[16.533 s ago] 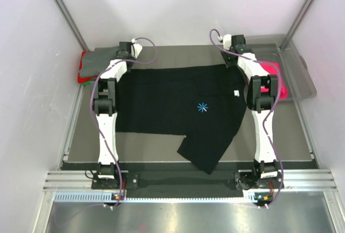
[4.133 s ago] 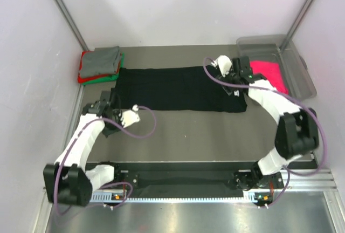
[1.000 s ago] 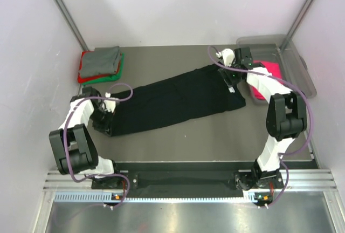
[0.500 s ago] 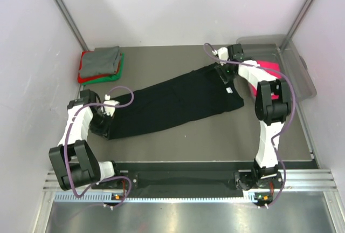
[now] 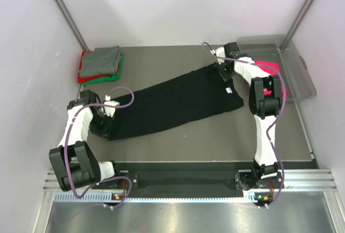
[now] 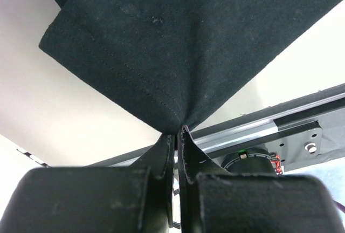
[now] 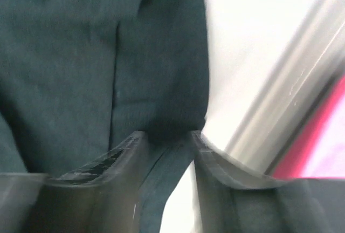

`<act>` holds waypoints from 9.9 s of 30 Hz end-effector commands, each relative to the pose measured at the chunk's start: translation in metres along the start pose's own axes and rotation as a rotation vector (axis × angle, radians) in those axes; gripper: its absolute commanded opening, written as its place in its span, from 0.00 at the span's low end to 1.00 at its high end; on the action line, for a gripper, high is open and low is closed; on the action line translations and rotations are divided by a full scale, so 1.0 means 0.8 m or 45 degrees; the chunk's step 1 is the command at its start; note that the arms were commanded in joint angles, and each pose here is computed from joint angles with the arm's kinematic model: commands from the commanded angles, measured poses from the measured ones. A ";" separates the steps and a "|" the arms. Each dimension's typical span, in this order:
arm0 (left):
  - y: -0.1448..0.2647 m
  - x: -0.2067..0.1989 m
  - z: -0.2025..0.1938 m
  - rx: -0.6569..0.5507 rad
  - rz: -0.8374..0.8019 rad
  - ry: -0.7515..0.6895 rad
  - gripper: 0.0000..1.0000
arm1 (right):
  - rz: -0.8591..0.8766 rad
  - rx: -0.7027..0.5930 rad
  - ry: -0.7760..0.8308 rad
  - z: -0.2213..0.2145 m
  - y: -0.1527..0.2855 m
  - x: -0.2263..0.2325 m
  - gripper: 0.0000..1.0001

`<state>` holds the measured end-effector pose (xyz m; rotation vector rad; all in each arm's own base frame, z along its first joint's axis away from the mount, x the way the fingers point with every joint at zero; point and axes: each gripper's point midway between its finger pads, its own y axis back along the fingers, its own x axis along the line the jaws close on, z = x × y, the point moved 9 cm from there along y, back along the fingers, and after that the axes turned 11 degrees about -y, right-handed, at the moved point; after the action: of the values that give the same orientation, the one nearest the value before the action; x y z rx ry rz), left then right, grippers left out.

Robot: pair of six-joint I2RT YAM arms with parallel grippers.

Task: Fold and stack the t-shirts
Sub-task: Fold the tshirt

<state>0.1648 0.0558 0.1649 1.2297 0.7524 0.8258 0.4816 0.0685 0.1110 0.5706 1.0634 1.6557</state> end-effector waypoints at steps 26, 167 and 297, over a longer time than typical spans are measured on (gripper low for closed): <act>-0.001 -0.061 0.023 -0.136 -0.394 -0.376 0.38 | -0.241 -0.616 0.327 0.165 -0.080 0.034 0.06; 0.051 -0.445 0.304 -0.446 -0.495 -1.529 0.55 | -0.404 -1.313 -0.045 0.252 0.077 -0.031 0.46; -0.036 -0.020 0.158 -0.276 -0.523 0.136 0.31 | 1.074 -0.386 1.860 -0.244 0.236 0.473 0.27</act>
<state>0.2683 -0.0245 0.1508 0.8329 0.9836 0.6188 0.0982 0.3303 0.1253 -0.6812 1.6244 3.0038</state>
